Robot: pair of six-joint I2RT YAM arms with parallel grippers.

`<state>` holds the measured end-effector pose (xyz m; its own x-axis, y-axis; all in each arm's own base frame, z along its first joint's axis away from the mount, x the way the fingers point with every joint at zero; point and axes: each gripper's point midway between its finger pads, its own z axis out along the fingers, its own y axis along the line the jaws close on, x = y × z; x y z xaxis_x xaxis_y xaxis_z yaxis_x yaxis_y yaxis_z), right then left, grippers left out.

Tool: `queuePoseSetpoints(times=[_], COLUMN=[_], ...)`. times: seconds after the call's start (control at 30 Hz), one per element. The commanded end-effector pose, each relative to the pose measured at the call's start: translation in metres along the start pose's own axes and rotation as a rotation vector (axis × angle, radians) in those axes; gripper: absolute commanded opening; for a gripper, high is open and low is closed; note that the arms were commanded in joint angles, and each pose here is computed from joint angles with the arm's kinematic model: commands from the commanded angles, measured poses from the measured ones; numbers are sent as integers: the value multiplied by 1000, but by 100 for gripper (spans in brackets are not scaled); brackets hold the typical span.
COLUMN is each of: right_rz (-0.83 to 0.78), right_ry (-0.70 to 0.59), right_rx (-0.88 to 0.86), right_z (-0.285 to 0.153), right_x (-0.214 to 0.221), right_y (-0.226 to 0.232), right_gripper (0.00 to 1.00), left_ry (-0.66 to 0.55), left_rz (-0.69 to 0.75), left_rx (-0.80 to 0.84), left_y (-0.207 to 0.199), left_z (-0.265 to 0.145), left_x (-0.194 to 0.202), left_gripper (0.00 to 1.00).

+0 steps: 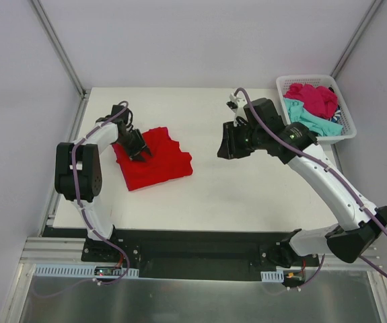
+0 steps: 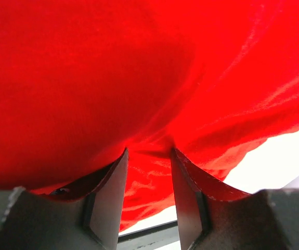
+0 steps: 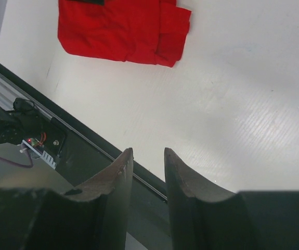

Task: Fold and stack the t-shirts

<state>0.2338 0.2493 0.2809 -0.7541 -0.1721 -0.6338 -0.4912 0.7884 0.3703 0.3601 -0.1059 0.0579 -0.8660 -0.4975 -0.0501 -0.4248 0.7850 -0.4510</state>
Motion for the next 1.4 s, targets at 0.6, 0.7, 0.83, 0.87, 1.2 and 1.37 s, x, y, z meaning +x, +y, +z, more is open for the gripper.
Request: queuePoseSetpoints(times=[0.6, 0.7, 0.83, 0.87, 1.2, 1.37], right_rz=[41, 48, 51, 45, 75, 86], right_ry=[19, 7, 9, 16, 80, 91], right_rx=[14, 0, -17, -26, -51, -71], right_z=[-9, -14, -16, -16, 4, 7], right_x=[8, 5, 7, 8, 34, 41], right_y=[-24, -25, -25, -24, -29, -26], right_gripper=[34, 34, 34, 34, 34, 34], left_ry=[-249, -258, -255, -257, -435, -466], left_rz=[217, 256, 262, 256, 152, 91], left_rx=[-743, -820, -844, -841, -501, -397], left_y=[65, 69, 69, 68, 0, -4], left_z=[-46, -44, -36, -37, -156, -188], left_x=[-117, -137, -153, -154, -103, -63], left_gripper=[38, 38, 38, 38, 40, 40])
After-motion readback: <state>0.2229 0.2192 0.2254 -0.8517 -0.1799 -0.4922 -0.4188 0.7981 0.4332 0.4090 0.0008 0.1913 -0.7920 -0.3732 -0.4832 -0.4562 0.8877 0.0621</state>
